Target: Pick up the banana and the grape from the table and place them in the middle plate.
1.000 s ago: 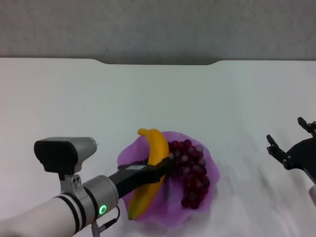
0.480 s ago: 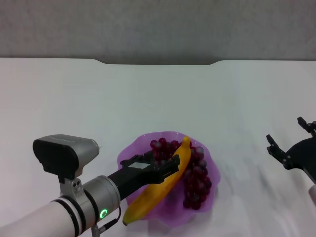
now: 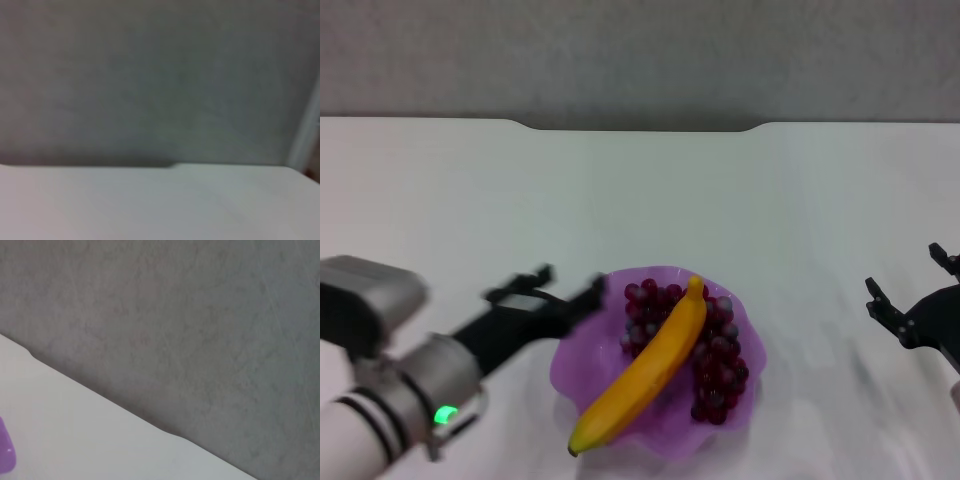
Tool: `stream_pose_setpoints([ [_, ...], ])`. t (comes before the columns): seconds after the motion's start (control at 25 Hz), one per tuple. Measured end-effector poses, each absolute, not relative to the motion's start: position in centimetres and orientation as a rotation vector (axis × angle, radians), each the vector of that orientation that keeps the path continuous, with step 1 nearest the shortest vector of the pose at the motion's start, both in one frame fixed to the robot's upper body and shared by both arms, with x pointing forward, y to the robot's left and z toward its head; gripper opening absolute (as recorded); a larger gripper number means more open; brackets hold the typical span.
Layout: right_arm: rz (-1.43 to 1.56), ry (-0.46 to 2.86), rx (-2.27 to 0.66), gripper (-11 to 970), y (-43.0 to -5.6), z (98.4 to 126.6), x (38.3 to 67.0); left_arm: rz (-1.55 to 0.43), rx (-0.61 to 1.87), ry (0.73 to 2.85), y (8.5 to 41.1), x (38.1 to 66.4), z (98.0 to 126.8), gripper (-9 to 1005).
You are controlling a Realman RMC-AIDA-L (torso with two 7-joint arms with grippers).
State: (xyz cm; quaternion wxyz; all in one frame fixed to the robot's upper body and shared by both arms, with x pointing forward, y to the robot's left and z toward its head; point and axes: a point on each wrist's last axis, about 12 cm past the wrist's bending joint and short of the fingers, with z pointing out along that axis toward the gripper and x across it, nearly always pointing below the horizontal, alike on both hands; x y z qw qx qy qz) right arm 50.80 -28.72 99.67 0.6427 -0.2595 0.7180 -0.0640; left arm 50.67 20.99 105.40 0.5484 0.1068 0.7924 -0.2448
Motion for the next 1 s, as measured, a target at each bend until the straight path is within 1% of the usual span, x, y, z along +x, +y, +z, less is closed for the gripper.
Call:
stream_pose_setpoints([
  [0.04, -0.146, 1.636, -0.591, 880, -28.7, 99.7, 50.8, -0.580, 0.253, 1.877, 21.0, 50.7, 105.4, 794],
  [0.16, -0.140, 1.638, -0.596, 880, -28.6, 99.6, 50.7, -0.495, 0.232, 1.864, 23.6, 50.2, 105.0, 793],
  [0.24, -0.136, 1.639, -0.594, 880, -28.5, 99.6, 50.7, -0.435, 0.207, 1.868, 25.4, 49.6, 104.0, 792],
  [0.36, -0.122, 1.638, -0.575, 880, -28.4, 99.6, 50.6, -0.403, 0.123, 1.855, 27.9, 48.3, 101.9, 790],
  [0.44, -0.113, 1.642, -0.563, 880, -28.4, 99.5, 50.4, -0.386, 0.057, 1.796, 29.5, 47.3, 101.0, 789],
  [0.56, -0.108, 1.647, -0.550, 880, -28.5, 99.4, 50.1, -0.312, 0.033, 1.714, 31.2, 46.0, 100.3, 788],
  [0.72, -0.063, 1.657, -0.493, 880, -28.5, 99.4, 49.9, -0.246, 0.045, 1.664, 31.9, 45.0, 99.6, 788],
  [1.0, -0.012, 1.682, -0.426, 880, -28.8, 99.2, 49.5, -0.245, 0.044, 1.685, 31.6, 44.7, 98.9, 788],
])
